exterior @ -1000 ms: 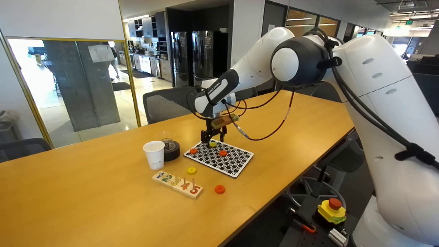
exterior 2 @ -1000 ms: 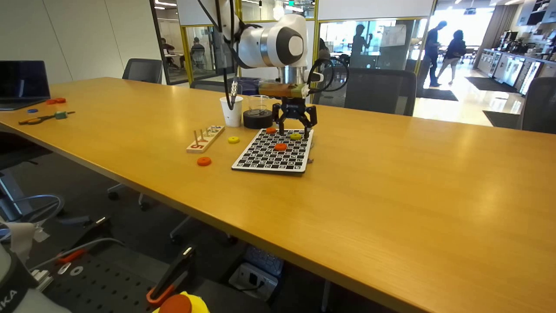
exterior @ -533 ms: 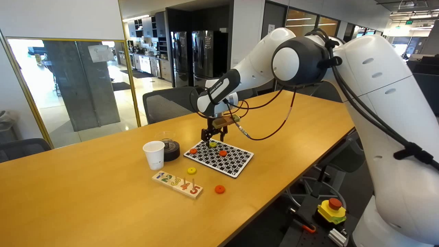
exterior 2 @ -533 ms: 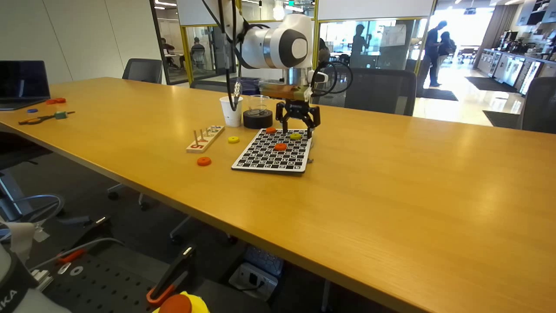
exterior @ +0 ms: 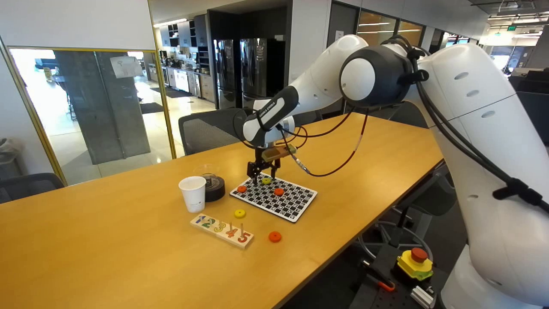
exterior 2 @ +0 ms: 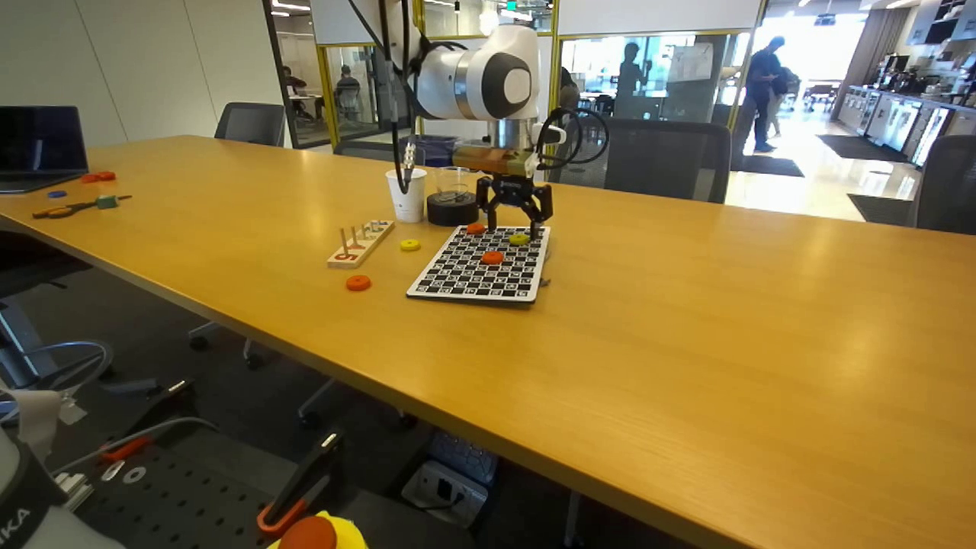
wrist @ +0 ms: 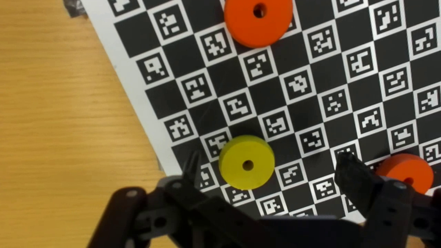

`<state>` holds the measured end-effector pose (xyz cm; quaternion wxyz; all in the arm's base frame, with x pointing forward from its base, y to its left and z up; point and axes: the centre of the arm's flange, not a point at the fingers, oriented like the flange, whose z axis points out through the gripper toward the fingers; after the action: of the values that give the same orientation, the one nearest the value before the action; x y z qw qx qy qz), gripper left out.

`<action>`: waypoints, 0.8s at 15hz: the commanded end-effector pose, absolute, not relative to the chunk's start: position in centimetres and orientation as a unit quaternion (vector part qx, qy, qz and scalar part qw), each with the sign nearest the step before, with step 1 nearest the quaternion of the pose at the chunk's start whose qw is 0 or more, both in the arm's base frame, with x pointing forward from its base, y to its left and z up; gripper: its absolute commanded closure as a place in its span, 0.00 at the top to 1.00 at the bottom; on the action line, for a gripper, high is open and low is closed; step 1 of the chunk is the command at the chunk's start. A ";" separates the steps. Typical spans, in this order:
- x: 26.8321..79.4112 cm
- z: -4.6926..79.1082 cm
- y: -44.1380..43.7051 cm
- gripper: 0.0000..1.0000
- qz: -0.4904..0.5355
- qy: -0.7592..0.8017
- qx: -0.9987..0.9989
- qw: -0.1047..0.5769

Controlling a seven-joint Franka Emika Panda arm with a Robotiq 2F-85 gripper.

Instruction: Put the orange rings inside the clear cup, place the yellow rings inside the white cup

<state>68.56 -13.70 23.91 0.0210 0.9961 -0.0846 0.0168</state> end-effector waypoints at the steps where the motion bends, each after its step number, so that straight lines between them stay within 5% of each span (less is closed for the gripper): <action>1: 68.3 24.6 -13.4 0.74 0.028 -0.083 0.996 0.013; 8: 68.2 24.7 -13.4 0.20 0.026 -0.085 0.996 0.016; 12: 68.1 26.2 -12.9 0.21 0.037 -0.077 0.996 0.023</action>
<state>68.59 -13.62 23.96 0.0207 0.9961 -0.0841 0.0176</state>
